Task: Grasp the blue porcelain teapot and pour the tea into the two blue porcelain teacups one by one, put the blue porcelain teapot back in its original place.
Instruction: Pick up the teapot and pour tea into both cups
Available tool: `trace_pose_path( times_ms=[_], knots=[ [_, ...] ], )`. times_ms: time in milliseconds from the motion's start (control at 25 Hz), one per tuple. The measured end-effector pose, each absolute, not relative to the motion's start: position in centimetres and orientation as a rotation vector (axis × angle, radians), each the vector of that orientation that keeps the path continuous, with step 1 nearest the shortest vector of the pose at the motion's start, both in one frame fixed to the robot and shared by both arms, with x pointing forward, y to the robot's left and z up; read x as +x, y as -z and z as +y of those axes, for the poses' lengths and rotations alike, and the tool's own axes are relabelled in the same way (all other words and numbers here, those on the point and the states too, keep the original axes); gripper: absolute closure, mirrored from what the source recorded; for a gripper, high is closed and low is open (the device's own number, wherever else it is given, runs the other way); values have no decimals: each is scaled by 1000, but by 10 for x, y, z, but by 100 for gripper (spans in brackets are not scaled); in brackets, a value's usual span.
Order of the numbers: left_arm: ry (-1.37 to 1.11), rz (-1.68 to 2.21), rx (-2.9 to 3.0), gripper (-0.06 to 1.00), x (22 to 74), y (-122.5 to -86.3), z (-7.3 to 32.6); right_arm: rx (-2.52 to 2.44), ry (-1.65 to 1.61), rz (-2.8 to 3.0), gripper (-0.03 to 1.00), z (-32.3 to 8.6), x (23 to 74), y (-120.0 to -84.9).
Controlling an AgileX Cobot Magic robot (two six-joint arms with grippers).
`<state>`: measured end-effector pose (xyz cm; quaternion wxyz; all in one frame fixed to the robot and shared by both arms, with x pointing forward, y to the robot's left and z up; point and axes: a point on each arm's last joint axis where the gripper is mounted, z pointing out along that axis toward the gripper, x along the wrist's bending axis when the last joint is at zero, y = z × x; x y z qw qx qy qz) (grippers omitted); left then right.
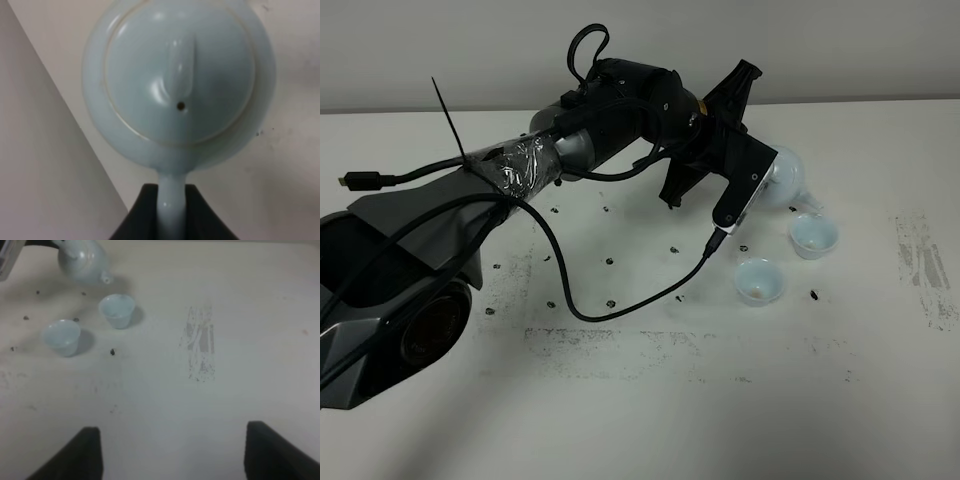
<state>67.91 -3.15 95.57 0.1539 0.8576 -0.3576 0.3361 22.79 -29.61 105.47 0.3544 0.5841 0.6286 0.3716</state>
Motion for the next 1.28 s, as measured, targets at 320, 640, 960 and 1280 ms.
trace_pose_path(
  times_ms=[320, 640, 960, 1280],
  knots=[
    [-990, -1098, 2452, 89, 680, -956, -31, 1510, -961, 1625, 39, -296, 228, -1055],
    [-1002, -1138, 2448, 89, 680, -956, -30, 1510, -961, 1625, 39, -296, 228, -1055],
    [-1064, -1262, 2407, 89, 682, -957, -31, 1510, -961, 1625, 39, -296, 228, -1055],
    [-1127, -1302, 2380, 89, 682, -959, -35, 1510, -960, 1625, 39, -296, 228, -1055]
  ],
)
